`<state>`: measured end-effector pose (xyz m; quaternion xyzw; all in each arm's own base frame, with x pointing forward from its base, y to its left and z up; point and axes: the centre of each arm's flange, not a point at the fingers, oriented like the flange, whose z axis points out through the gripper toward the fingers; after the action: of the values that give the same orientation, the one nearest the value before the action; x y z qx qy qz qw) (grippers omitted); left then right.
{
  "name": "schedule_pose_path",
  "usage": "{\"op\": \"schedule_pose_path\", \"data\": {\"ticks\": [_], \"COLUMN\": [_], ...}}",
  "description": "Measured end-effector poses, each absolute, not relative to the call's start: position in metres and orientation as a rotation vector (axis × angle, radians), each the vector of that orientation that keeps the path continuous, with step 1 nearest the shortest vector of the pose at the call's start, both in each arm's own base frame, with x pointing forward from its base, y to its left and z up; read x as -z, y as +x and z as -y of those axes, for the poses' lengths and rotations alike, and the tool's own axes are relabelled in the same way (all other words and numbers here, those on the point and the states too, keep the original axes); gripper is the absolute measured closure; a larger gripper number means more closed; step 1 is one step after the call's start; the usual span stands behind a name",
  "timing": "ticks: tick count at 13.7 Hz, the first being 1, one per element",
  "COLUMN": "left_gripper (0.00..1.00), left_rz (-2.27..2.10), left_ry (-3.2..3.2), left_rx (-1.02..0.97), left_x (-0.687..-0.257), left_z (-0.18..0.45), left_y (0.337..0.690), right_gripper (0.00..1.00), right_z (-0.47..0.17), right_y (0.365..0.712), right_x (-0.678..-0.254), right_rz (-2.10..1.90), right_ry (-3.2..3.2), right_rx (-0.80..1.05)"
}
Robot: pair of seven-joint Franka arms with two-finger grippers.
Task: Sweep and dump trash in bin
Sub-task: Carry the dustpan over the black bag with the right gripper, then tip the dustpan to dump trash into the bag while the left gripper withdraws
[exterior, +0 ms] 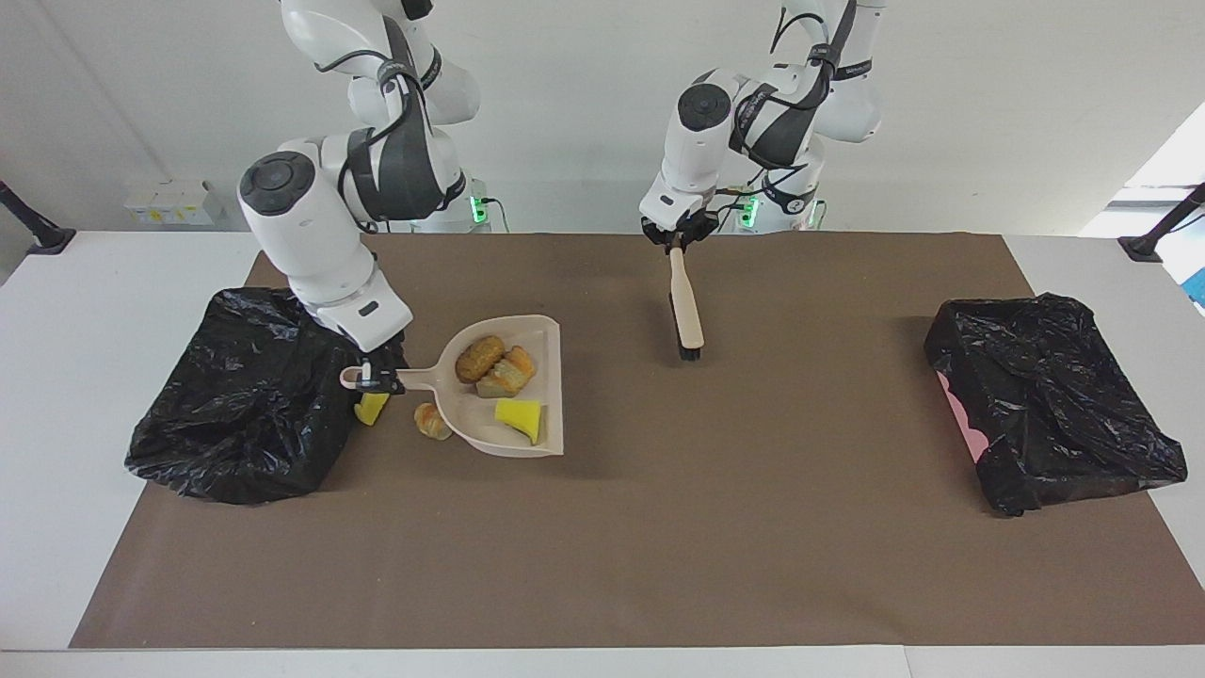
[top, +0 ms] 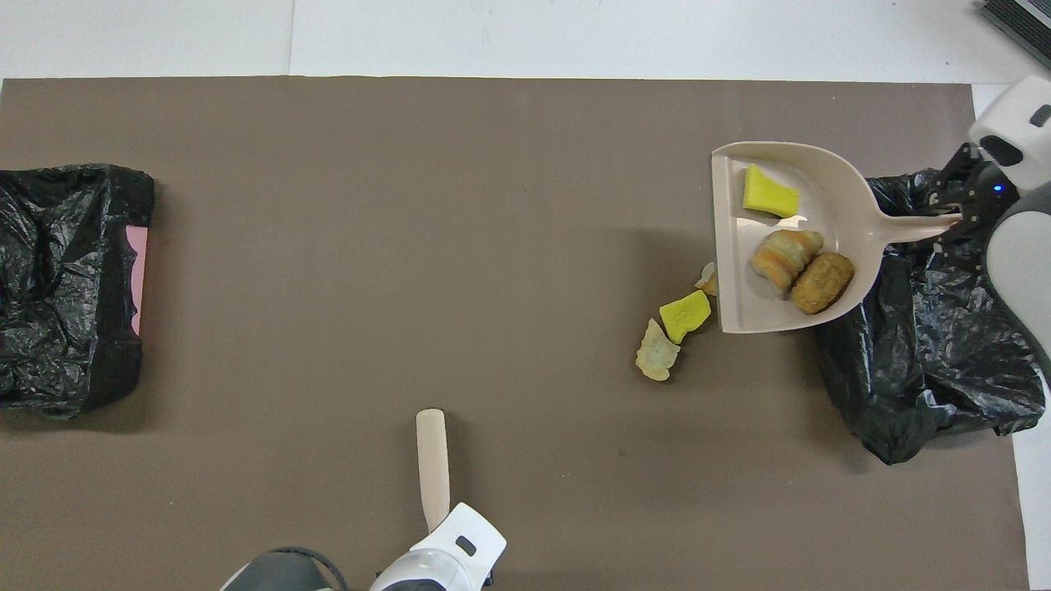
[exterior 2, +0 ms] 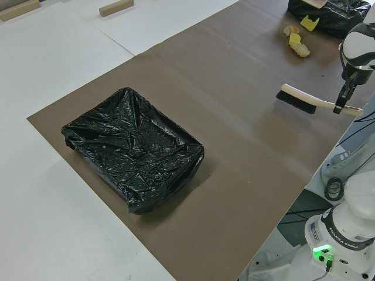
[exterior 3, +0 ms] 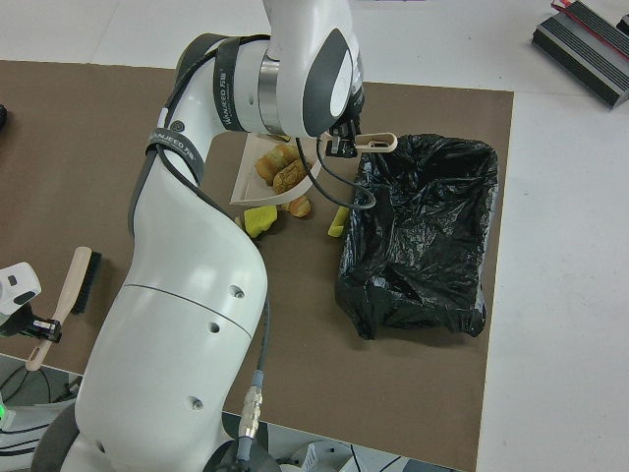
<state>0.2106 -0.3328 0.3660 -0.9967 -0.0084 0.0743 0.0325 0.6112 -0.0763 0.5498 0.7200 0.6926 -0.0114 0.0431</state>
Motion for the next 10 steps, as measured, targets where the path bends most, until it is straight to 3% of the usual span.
{"op": "schedule_pose_path", "data": {"ticks": [7,10], "left_gripper": [0.74,0.74], "left_rz": [0.033,0.026], "left_ry": [-3.083,-3.082], "left_rx": [-0.182,-0.181], "left_x": [-0.345,-0.343], "left_z": [0.339,0.339], "left_y": [0.183,0.18], "right_gripper": [0.68,0.68], "right_z": [0.203,0.224], "right_y": [0.578,0.578], "right_x": [-0.571,-0.58], "right_rz": [-2.051,-1.983], "right_ry": [2.132,1.991], "right_rx": [0.194,0.339]}}
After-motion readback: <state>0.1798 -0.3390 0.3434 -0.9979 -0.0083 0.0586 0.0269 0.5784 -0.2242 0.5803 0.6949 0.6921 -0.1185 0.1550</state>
